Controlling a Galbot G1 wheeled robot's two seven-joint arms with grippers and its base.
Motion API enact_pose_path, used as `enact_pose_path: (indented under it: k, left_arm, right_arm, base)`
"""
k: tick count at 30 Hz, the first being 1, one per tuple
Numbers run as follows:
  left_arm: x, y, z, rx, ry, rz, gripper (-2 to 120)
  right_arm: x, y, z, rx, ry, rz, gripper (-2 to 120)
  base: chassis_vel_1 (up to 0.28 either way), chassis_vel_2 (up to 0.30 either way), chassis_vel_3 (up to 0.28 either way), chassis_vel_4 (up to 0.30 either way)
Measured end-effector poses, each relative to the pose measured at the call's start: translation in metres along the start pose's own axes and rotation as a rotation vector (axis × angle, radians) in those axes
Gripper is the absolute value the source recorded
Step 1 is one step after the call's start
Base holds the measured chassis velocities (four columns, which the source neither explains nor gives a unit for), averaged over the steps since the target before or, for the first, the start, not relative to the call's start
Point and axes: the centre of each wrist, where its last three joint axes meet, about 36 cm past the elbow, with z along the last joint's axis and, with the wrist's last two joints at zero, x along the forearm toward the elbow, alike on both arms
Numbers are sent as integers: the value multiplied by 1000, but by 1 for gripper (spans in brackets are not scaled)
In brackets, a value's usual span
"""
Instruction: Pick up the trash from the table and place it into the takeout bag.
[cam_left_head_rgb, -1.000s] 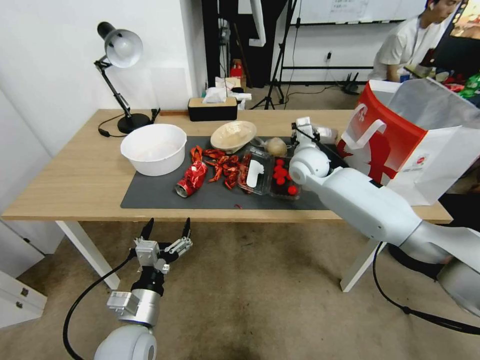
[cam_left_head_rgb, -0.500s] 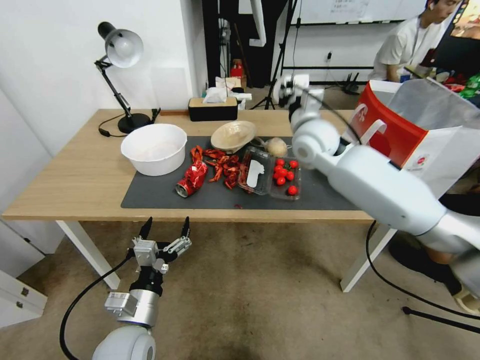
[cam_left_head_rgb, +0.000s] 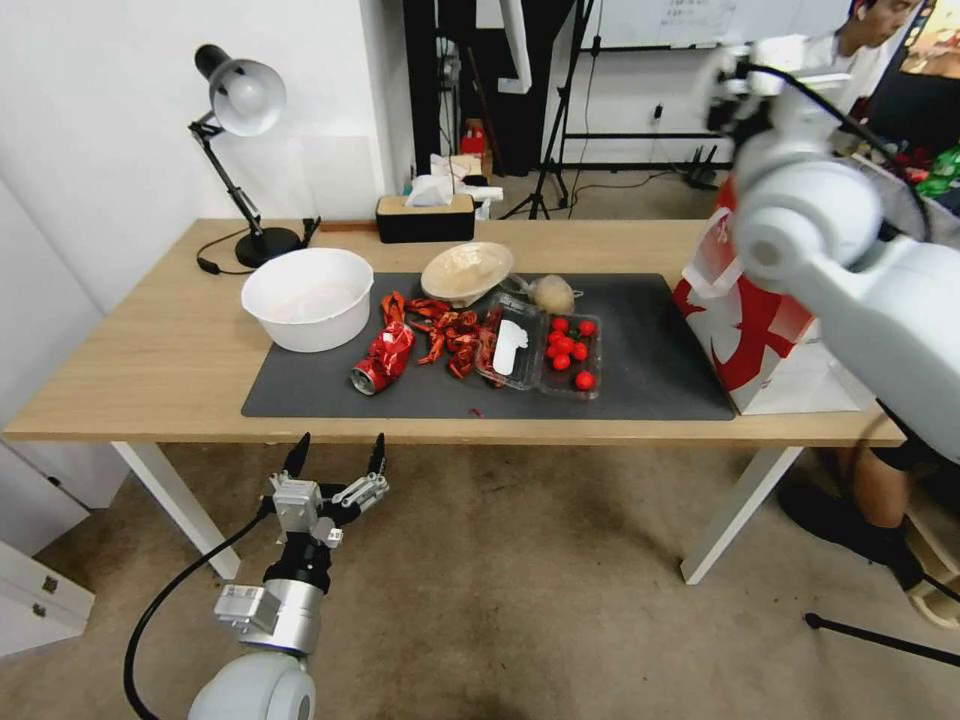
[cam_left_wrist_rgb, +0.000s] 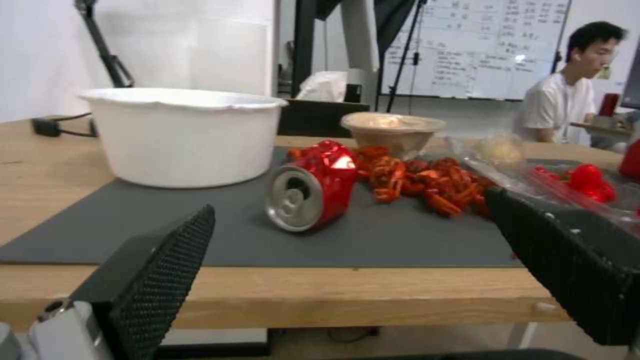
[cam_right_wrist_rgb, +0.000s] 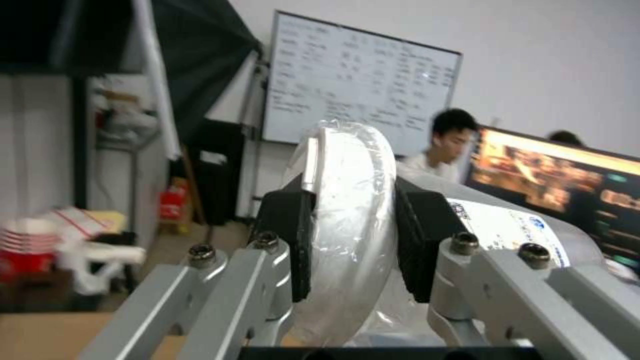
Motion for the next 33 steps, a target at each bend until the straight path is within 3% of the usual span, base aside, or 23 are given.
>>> enact_pose_path:
  k: [4,11,21,33]
  left_arm:
    - [-1,-4,1,2,5,18,100]
    - [1,-8,2,4,13,26,100]
    - [4,-8,1,1,9,24,100]
    - [6,-9,1,-3,9,28,100]
  right_arm:
    - [14,-23,23,39,47,31,24]
    - [27,-35,57,93,131,56,24]
    - [28,-41,67,108,173,76,24]
    - [31,-45,67,99,183,81,65]
  base:
    - [0,0,0,0]
    - [0,0,0,0]
    - [0,0,0,0]
    - [0,0,0,0]
